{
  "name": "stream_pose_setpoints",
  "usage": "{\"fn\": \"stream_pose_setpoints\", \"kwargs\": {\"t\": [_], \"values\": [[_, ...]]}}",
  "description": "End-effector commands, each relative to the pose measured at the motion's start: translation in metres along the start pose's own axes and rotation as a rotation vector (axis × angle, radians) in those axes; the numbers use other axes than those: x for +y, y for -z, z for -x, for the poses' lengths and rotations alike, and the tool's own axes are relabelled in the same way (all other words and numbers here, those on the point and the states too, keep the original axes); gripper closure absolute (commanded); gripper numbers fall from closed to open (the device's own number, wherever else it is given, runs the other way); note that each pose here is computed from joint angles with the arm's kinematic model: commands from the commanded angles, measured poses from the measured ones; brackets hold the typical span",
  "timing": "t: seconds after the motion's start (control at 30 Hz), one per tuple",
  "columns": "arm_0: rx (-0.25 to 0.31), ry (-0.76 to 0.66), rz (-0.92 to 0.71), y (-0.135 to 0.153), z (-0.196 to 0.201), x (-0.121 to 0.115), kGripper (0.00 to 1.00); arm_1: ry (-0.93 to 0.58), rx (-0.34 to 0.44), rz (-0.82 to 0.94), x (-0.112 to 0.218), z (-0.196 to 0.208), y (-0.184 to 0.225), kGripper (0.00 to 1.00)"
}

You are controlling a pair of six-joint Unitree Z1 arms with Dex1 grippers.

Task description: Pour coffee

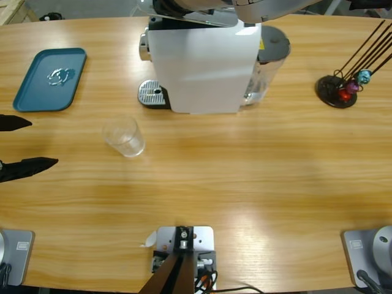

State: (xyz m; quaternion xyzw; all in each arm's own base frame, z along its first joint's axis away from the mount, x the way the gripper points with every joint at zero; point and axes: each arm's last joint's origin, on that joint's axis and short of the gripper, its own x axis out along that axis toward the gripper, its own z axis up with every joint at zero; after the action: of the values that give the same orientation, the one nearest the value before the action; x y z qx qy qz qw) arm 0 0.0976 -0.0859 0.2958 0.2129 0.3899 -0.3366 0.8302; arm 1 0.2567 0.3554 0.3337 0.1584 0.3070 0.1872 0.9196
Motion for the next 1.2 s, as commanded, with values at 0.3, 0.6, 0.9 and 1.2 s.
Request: {"fn": "stream_pose_setpoints", "kwargs": {"t": [0.3,0.6,0.9,1.2], "values": [[0.02,0.007,-0.014,-0.002,-0.002,-0.001,0.0,0.285,0.386,0.223,-0.055,-0.086,0.137,1.0],[0.02,0.007,-0.011,-0.003,-0.002,-0.001,0.0,0.287,0.402,0.224,-0.056,-0.09,0.141,1.0],[-0.009,0.003,-0.015,-0.008,-0.002,0.0,0.0,0.117,0.145,0.459,-0.011,-0.01,0.032,0.014],[-0.043,-0.008,0.057,-0.003,0.004,0.001,0.0,-0.004,0.019,0.387,-0.01,0.094,-0.113,0.018]]}}
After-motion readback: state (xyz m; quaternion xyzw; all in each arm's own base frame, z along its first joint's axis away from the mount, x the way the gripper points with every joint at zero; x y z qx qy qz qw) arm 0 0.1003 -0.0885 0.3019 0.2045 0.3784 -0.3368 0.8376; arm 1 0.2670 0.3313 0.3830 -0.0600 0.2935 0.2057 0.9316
